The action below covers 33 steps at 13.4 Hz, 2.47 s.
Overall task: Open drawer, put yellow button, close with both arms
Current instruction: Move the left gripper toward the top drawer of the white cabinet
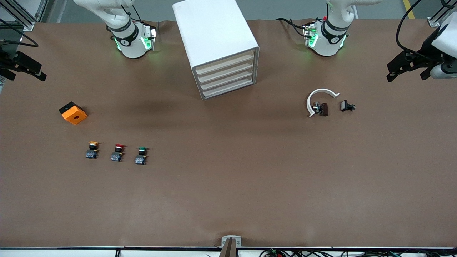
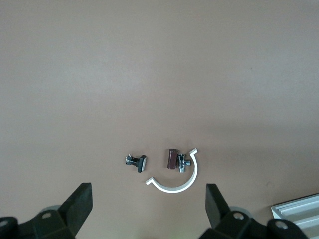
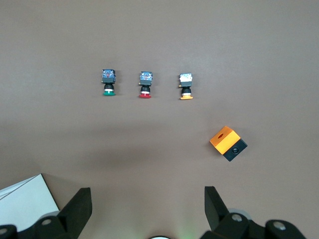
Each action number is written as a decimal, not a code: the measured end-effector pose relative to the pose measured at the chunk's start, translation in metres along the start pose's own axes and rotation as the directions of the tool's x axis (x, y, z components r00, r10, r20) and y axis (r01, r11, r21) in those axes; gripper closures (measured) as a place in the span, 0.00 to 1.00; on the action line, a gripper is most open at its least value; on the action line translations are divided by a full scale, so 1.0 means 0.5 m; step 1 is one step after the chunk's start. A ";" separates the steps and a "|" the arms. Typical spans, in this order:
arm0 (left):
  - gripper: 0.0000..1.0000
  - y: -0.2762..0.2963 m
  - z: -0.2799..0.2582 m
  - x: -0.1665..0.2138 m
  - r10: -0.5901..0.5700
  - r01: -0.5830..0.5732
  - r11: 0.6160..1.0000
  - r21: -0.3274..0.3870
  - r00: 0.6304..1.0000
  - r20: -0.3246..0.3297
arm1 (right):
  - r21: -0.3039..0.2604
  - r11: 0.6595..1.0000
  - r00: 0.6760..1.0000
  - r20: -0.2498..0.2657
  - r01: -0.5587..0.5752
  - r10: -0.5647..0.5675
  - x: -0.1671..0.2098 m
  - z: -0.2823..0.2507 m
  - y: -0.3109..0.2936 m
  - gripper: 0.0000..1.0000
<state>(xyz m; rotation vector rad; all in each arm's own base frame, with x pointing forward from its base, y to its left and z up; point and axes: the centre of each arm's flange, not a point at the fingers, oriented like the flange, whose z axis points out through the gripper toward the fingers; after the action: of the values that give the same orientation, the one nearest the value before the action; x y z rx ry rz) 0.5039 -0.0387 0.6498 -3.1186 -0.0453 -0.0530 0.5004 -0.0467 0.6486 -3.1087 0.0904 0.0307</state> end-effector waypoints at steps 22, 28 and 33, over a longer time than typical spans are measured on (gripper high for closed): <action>0.00 0.409 0.514 0.106 -0.346 0.340 0.938 0.073 0.891 0.294 | -0.002 1.000 0.999 -0.052 0.006 -0.006 0.009 -0.010 0.003 0.00; 0.00 0.627 0.580 0.010 -0.777 0.728 0.629 0.274 0.583 0.237 | -0.003 1.000 0.998 -0.063 0.016 -0.016 0.011 -0.012 0.005 0.00; 0.00 0.736 0.644 -0.047 -0.983 0.867 0.156 0.474 0.089 0.160 | -0.003 1.000 0.998 -0.063 0.018 -0.019 0.011 -0.012 0.005 0.00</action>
<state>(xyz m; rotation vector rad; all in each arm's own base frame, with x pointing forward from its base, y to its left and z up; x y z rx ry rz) 0.5018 -0.4000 0.3194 -2.0974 -1.9002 0.6021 0.5058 -0.0499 0.6546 -3.1130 0.0631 -0.0673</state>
